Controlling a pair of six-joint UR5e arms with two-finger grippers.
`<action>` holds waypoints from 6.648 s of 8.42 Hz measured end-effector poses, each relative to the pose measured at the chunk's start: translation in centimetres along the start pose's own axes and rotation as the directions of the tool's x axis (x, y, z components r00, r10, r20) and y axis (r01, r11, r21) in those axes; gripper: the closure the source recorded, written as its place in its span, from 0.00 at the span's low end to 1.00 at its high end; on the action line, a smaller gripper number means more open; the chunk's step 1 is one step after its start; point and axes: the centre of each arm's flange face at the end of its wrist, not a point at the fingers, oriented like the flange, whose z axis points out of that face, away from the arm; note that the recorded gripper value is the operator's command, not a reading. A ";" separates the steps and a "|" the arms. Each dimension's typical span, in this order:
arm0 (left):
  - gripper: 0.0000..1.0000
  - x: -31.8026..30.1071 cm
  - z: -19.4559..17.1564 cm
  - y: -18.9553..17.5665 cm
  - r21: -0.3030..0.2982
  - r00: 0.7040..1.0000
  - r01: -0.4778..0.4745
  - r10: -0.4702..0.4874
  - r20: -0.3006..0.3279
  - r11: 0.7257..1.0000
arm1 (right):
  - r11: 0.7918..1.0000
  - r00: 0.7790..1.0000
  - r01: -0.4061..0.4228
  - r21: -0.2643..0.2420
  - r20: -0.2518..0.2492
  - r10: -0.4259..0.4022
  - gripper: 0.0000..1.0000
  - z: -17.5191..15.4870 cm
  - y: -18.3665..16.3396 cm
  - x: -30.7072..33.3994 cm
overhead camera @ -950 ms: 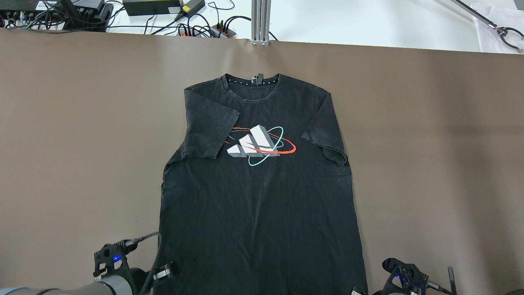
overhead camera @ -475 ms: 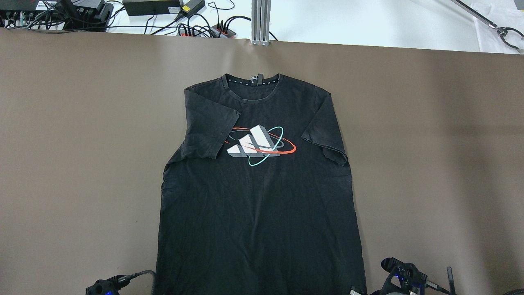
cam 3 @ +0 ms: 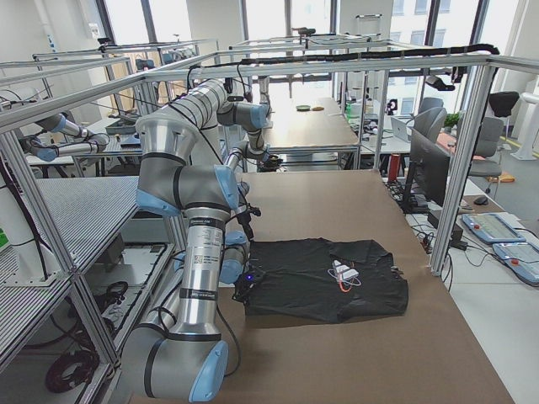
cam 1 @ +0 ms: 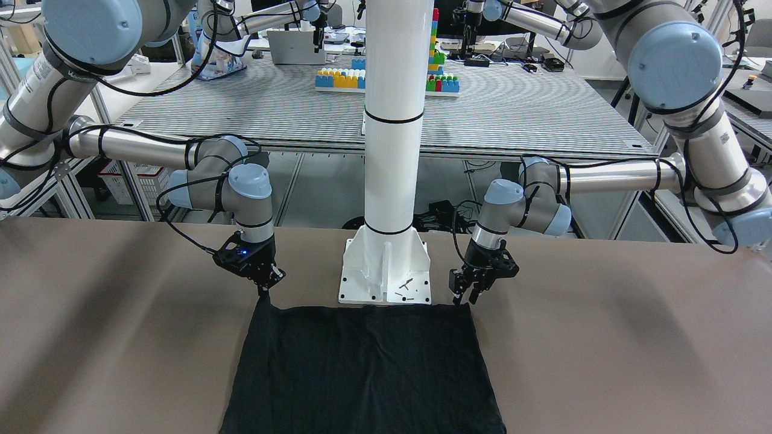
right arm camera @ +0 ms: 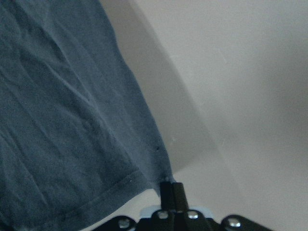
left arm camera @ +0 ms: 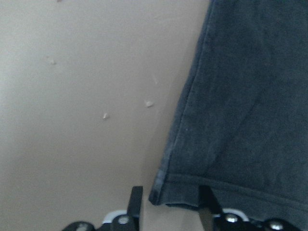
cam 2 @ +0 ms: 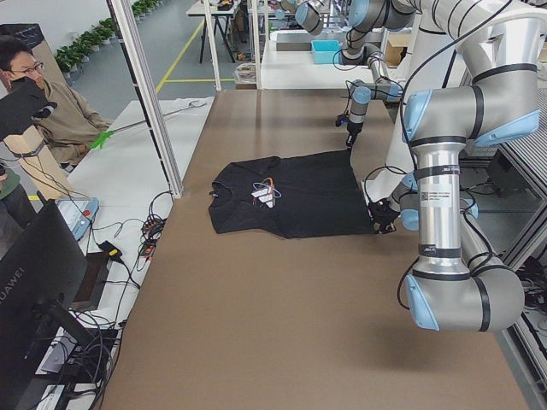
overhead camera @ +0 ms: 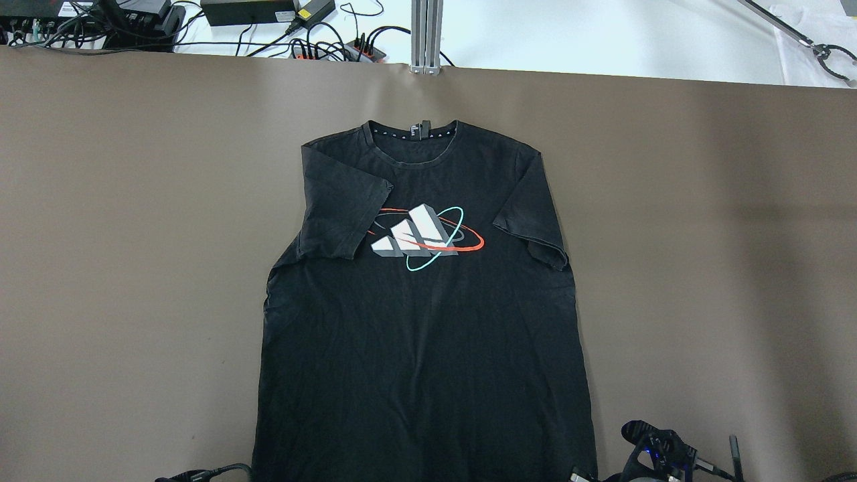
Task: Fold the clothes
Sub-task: 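Position both grippers at the hem corners nearest the robot, then grasp the hem corners with both grippers and lift, then carry the hem with both grippers toward the collar, folding the shirt in half, then release the hem with both grippers onto the shirt, then move the right gripper to the folded shirt's near corner and grasp it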
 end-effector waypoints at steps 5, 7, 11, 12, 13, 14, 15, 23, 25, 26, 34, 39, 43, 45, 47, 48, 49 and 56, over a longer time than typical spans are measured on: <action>1.00 -0.3 0.1 0.0 0.004 1.000 -0.001 0.001 0.004 1.000 | 1.000 1.000 0.000 0.001 -0.001 0.000 1.00 0.1 0.0 0.0; 1.00 -0.3 -0.5 -0.5 -0.001 1.000 0.001 -0.001 0.003 1.000 | 1.000 1.000 0.000 0.001 0.000 0.000 1.00 0.0 0.0 0.0; 1.00 -1.3 -4.1 -5.7 -0.044 0.999 0.003 -0.001 0.039 0.999 | 0.999 0.999 -0.009 -0.031 0.048 0.010 1.00 -2.4 0.5 -0.9; 1.00 -1.3 -4.3 -7.0 -0.047 0.999 0.000 0.002 0.047 0.999 | 0.999 0.998 -0.018 -0.042 0.055 0.021 1.00 -2.9 0.6 -1.0; 1.00 -0.9 -4.8 -8.2 -0.057 0.999 -0.003 0.005 0.049 0.998 | 0.998 0.997 -0.025 -0.062 0.065 0.029 1.00 -3.8 0.8 -1.1; 1.00 -0.3 -5.5 -9.3 -0.071 0.999 0.001 0.002 0.042 0.997 | 0.996 0.997 -0.029 -0.081 0.074 0.035 1.00 -4.7 0.9 -1.3; 1.00 0.5 -6.3 -10.1 -0.083 1.000 0.008 -0.005 0.027 0.996 | 0.995 0.996 -0.031 -0.095 0.084 0.039 1.00 -5.4 0.8 -1.4; 1.00 11.6 -11.8 -28.8 -0.064 0.996 0.035 -0.040 -0.074 0.997 | 0.999 0.997 -0.022 -0.032 0.079 0.024 1.00 -9.5 -18.2 -8.0; 1.00 11.3 -12.2 -33.8 -0.040 0.997 0.052 -0.054 -0.059 0.998 | 1.000 0.996 0.006 0.026 0.089 -0.008 1.00 -9.7 -23.1 -10.2; 1.00 11.5 -11.9 -36.0 -0.022 0.997 0.053 -0.054 -0.055 0.998 | 0.997 0.995 0.037 0.061 0.085 -0.042 1.00 -9.9 -25.8 -10.7; 1.00 19.1 -0.1 -50.0 0.086 0.996 0.089 -0.088 -0.016 0.992 | 0.973 0.995 0.066 0.223 0.057 -0.080 1.00 -2.5 -41.1 -19.6; 1.00 16.6 5.2 -53.3 0.130 0.999 0.042 -0.040 -0.019 0.991 | 0.956 0.994 0.062 0.286 0.074 -0.086 1.00 0.3 -43.8 -21.4; 0.71 16.8 5.6 -53.7 0.134 0.999 0.034 -0.030 -0.026 0.990 | 0.946 0.993 -0.035 0.322 0.115 -0.002 0.90 0.9 -44.8 -22.6; 0.52 18.7 5.9 -54.6 0.146 0.999 0.034 -0.030 -0.028 0.989 | 0.938 0.987 -0.087 0.334 0.154 0.036 0.74 2.0 -45.6 -22.9; 0.37 19.6 6.2 -56.4 0.186 0.999 0.036 -0.033 -0.017 0.982 | 0.932 0.979 -0.133 0.337 0.192 0.070 0.33 1.5 -45.7 -23.8; 0.34 19.7 6.2 -56.8 0.195 1.000 0.024 -0.022 -0.013 0.980 | 0.930 0.972 -0.155 0.334 0.221 0.083 0.26 0.8 -45.4 -24.5; 0.31 19.8 6.2 -57.0 0.200 1.000 0.016 -0.014 -0.013 0.980 | 0.929 0.964 -0.169 0.331 0.252 0.085 0.25 -0.1 -45.0 -24.8; 0.28 20.4 4.8 -57.3 0.256 0.999 0.023 -0.014 -0.036 0.966 | 0.981 0.928 -0.172 0.094 0.350 0.129 0.22 4.9 -31.7 -11.0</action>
